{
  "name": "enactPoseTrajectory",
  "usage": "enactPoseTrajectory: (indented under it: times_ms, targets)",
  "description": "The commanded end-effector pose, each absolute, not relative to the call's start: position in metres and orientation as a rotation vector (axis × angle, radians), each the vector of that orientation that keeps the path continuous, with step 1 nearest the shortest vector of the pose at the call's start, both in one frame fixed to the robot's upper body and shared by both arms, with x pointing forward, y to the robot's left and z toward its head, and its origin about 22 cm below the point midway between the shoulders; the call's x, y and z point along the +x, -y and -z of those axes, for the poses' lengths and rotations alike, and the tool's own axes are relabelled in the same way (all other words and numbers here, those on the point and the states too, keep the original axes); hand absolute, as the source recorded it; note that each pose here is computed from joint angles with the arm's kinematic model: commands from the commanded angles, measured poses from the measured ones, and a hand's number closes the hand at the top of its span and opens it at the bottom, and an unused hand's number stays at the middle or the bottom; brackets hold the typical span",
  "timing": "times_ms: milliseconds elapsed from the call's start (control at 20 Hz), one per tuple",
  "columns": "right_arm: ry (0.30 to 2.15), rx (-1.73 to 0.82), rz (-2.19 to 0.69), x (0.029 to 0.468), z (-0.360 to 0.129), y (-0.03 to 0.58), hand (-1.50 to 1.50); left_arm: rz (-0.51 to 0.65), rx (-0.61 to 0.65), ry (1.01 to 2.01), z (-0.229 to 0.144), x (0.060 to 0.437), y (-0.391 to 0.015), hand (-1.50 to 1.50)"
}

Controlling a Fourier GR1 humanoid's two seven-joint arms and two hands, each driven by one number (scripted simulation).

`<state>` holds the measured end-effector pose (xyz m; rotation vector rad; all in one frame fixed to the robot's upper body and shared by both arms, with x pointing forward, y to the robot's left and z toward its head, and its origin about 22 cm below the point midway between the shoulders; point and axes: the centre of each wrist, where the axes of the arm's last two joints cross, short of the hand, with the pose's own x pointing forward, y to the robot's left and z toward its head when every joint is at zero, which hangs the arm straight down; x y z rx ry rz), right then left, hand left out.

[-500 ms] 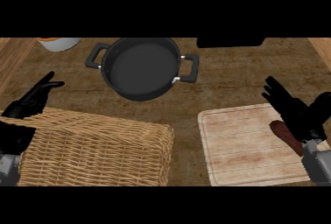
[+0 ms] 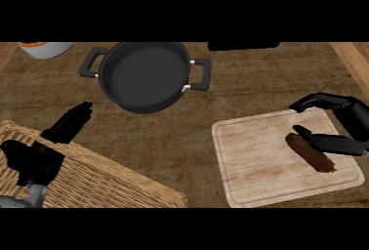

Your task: Pick the sweet potato from the cutting board and place it in the pot

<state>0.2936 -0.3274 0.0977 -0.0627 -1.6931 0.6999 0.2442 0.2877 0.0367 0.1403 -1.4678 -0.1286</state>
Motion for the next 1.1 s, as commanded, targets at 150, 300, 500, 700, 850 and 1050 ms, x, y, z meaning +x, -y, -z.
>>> enactPoseTrajectory:
  times_ms: [150,300,500,700,850,1050]
  targets:
    - [2.180,0.065,-0.517,0.269,-0.095,0.347,-1.50,0.198,0.017,1.304,0.000,0.233,-0.270,0.00]
    - [2.161,0.095,-0.601,0.252,-0.105,0.366,-1.50,0.229,-0.021,1.296,0.003,0.238,-0.265,0.00]
    - [1.896,-0.013,-0.802,0.235,-0.132,0.392,-1.50,0.219,-0.024,1.271,0.009,0.230,-0.258,0.00]
    - [1.706,-0.037,-0.864,0.236,-0.158,0.390,-1.50,0.239,-0.042,1.258,0.003,0.237,-0.257,0.00]
    - [1.623,-0.025,-0.845,0.241,-0.164,0.390,-1.50,0.262,-0.039,1.283,0.010,0.243,-0.253,0.00]
    - [1.490,-0.024,-0.829,0.246,-0.150,0.392,-1.50,0.261,-0.062,1.280,0.006,0.250,-0.249,0.00]
